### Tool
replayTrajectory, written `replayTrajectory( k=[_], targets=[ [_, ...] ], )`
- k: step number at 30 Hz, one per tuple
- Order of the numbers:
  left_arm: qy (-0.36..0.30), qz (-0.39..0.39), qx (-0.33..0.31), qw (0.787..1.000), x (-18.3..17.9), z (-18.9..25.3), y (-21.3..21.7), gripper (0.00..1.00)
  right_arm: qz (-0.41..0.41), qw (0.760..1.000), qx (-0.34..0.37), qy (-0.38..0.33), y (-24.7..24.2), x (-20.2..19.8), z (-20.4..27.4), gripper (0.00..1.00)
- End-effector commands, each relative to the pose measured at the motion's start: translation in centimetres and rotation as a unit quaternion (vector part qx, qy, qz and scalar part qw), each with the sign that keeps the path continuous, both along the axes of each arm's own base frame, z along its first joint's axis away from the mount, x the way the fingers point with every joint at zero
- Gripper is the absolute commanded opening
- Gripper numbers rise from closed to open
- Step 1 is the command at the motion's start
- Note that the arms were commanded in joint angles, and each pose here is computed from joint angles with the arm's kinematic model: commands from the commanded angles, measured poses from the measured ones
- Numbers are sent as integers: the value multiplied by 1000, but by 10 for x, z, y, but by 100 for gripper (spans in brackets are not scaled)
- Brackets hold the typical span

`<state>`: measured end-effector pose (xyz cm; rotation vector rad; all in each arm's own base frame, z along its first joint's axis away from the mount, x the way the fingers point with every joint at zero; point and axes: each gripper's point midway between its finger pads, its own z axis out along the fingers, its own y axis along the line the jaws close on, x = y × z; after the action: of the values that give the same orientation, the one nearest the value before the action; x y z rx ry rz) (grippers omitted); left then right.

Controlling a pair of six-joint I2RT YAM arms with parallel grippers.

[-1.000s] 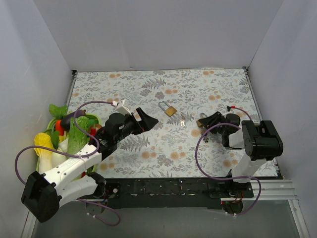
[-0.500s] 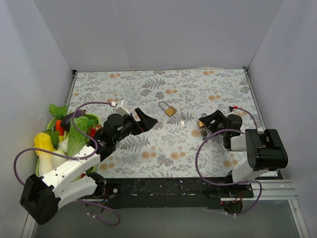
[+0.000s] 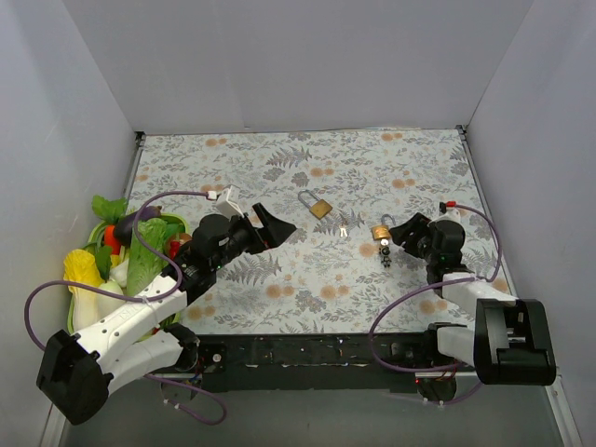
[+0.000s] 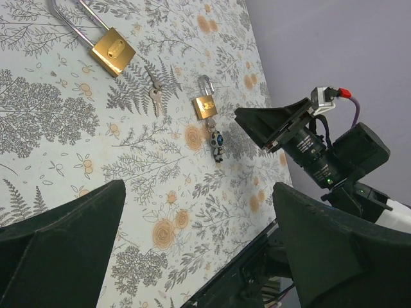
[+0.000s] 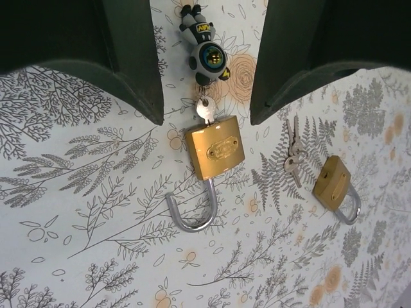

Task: Unlock with the key

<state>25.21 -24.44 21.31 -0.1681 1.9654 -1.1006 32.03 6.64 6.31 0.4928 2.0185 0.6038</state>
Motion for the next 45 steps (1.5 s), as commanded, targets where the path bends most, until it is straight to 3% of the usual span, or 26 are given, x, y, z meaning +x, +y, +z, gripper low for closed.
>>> replayTrajectory(
  k=[1,8,16,23,28,45],
  targets=[
    [-9,-4,6,1000,-3,-1,4,98,21,997,-80,-3,-11,2,6,61],
    [11,7,1,1000,0,-6,8,98,96,983,-156,-9,10,6,18,68],
    [43,24,9,999,18,-15,30,98,221,954,-196,-56,81,9,40,72],
    [47,58,67,995,35,-4,52,98,292,927,-225,-67,117,19,49,72],
    [32,72,73,994,34,11,60,98,307,919,-243,-46,124,33,43,73],
    [66,74,54,994,18,-8,62,98,296,914,-272,57,149,65,-17,65]
  ],
)
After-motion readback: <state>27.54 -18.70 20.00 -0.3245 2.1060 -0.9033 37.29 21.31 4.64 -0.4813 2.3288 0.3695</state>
